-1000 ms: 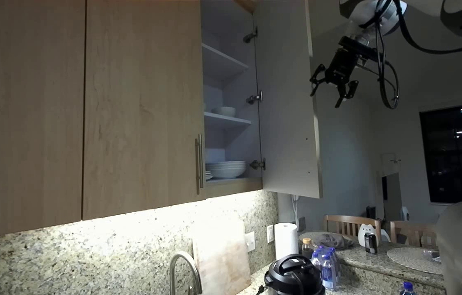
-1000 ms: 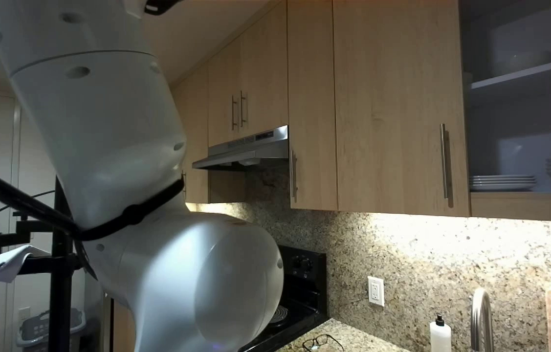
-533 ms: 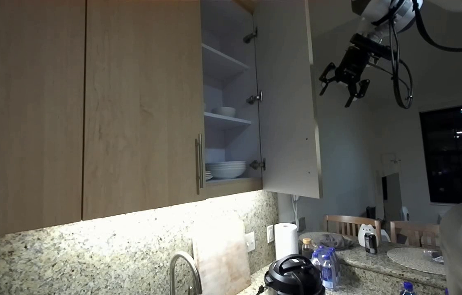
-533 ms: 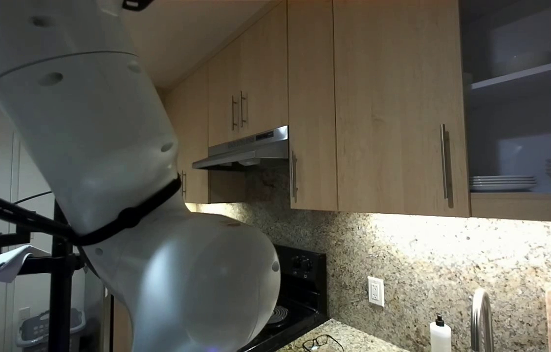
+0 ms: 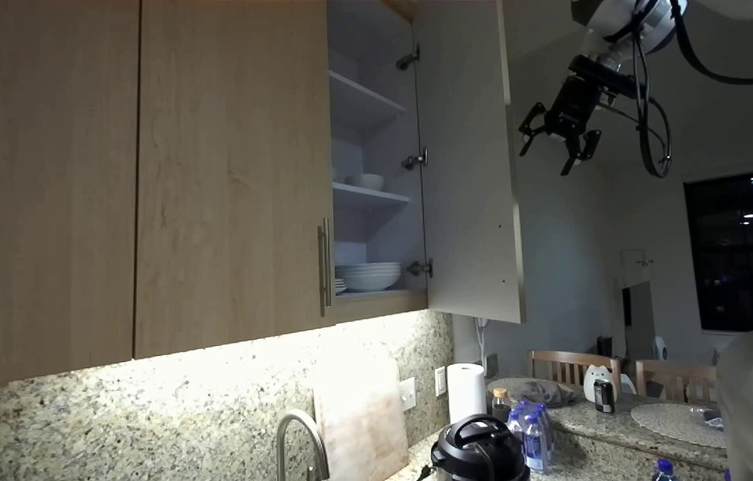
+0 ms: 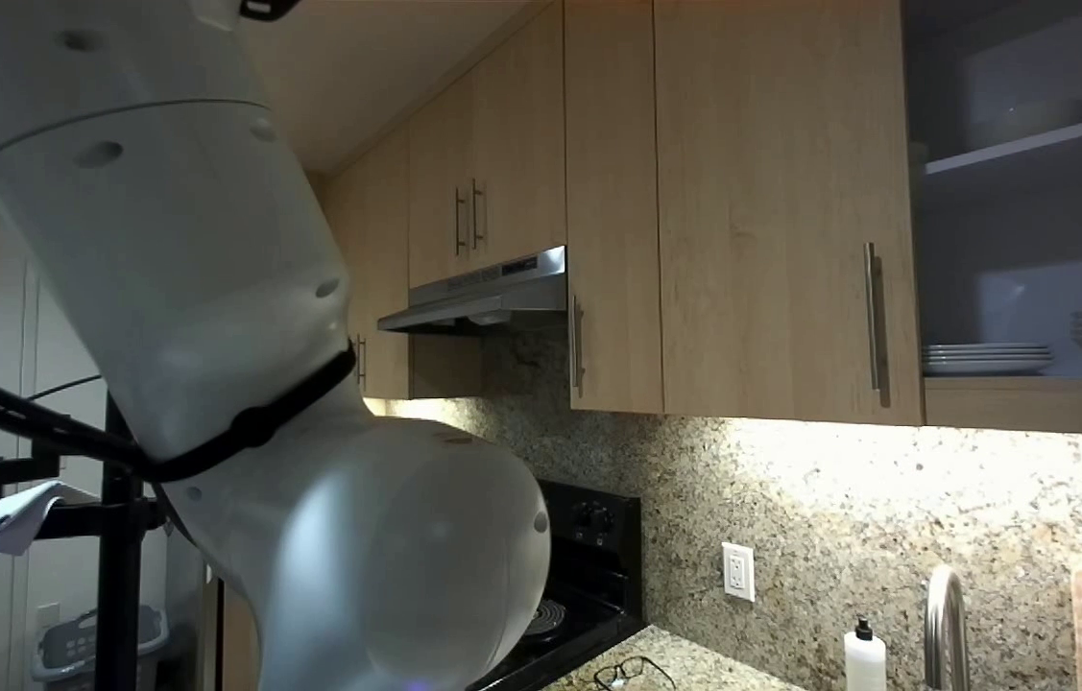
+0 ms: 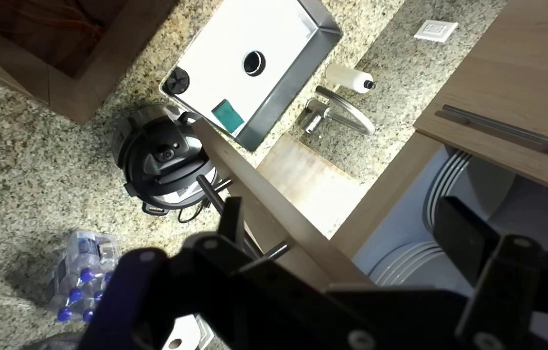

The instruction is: Close the right door of the top cabinet.

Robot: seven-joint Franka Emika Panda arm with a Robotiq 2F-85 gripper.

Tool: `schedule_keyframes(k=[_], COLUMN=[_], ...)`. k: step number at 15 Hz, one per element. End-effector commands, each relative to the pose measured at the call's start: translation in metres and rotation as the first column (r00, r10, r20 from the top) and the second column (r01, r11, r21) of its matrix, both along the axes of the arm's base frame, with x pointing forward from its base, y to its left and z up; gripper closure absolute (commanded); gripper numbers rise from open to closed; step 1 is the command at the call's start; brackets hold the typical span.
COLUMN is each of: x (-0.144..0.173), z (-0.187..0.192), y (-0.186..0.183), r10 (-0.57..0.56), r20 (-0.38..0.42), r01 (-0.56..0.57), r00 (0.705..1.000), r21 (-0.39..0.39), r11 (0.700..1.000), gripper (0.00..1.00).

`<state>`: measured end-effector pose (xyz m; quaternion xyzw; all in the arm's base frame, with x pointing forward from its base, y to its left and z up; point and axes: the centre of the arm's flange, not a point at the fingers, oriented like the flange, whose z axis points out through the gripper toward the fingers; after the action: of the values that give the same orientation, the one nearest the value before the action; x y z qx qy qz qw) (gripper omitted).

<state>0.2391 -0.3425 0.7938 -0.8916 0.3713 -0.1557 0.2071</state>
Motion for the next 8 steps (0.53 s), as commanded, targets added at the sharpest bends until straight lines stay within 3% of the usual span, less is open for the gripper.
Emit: schedule_keyframes(k=[1, 8], x=[0.0, -0.006], z=[0.0, -0.015], y=[0.0, -0.025], r10=[0.0, -0.081], r20=[0.0, 0.069], r01=[0.0, 0.077], r00=[1.0, 0.994], r21=[0.0, 0.061], r11=[1.0, 0.995], gripper=[0.0, 0.0])
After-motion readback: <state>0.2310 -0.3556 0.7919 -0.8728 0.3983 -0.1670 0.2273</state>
